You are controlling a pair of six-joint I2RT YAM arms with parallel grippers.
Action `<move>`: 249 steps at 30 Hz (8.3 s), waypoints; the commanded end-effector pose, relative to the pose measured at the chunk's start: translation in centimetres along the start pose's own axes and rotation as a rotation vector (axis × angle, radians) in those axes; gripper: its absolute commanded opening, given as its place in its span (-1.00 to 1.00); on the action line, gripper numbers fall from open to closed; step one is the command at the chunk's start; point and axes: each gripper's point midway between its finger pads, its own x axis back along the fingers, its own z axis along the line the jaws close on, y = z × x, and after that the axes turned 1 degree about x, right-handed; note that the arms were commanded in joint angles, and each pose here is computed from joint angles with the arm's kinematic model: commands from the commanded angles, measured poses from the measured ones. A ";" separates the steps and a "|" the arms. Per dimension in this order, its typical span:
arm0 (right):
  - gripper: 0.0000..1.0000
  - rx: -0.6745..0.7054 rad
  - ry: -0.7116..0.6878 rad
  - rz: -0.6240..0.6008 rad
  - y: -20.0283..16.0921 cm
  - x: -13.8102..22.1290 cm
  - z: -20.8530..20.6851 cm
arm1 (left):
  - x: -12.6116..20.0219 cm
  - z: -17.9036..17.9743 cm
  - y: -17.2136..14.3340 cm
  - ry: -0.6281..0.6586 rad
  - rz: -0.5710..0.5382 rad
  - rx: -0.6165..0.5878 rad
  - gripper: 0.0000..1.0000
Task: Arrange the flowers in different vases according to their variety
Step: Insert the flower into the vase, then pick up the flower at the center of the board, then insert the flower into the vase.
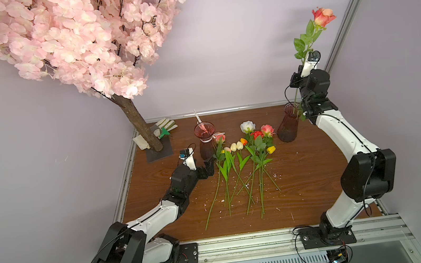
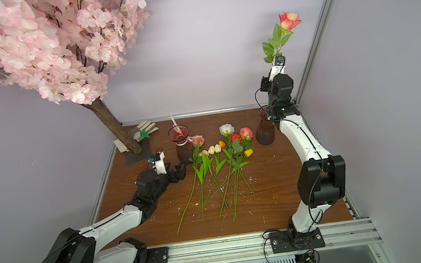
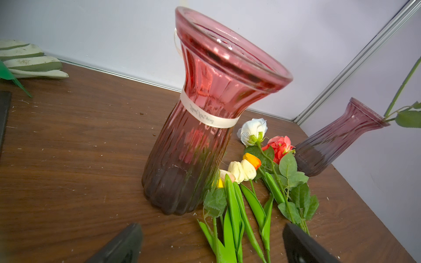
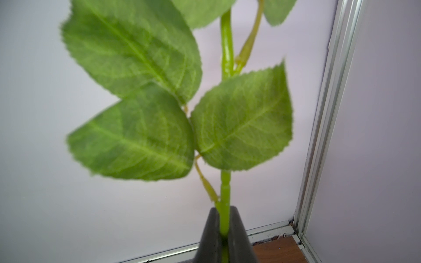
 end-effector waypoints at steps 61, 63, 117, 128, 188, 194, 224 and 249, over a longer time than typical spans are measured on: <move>0.21 -0.089 0.620 0.600 -21.4 29.3 9.3 | -0.8 -1.8 -3.5 0.014 0.152 -0.134 0.89; 0.23 -0.090 0.624 0.613 -22.5 29.6 9.2 | -0.9 -1.8 -3.8 0.021 0.182 -0.134 0.84; 0.98 -0.171 0.483 0.515 -21.9 30.2 5.4 | -2.2 -1.6 -9.3 0.231 0.624 -0.283 -1.00; 0.71 -0.308 0.995 0.464 -18.0 34.6 12.4 | 1.2 -11.3 1.3 -0.216 0.202 -0.122 -1.00; -1.00 -0.316 1.245 0.355 -6.2 30.8 21.6 | 0.8 -19.3 3.7 -0.561 0.008 -0.194 0.68; -1.00 -0.134 0.864 0.195 -0.9 25.7 17.3 | 1.7 -12.5 5.1 -0.212 -0.080 -0.146 0.92; -1.00 0.164 -0.009 0.008 9.8 10.1 3.7 | 5.0 -7.7 5.2 -0.069 -0.235 -0.211 0.99; -0.05 -0.035 0.174 0.243 1.6 9.4 2.3 | 3.1 -7.8 3.5 -0.061 -0.162 -0.246 0.99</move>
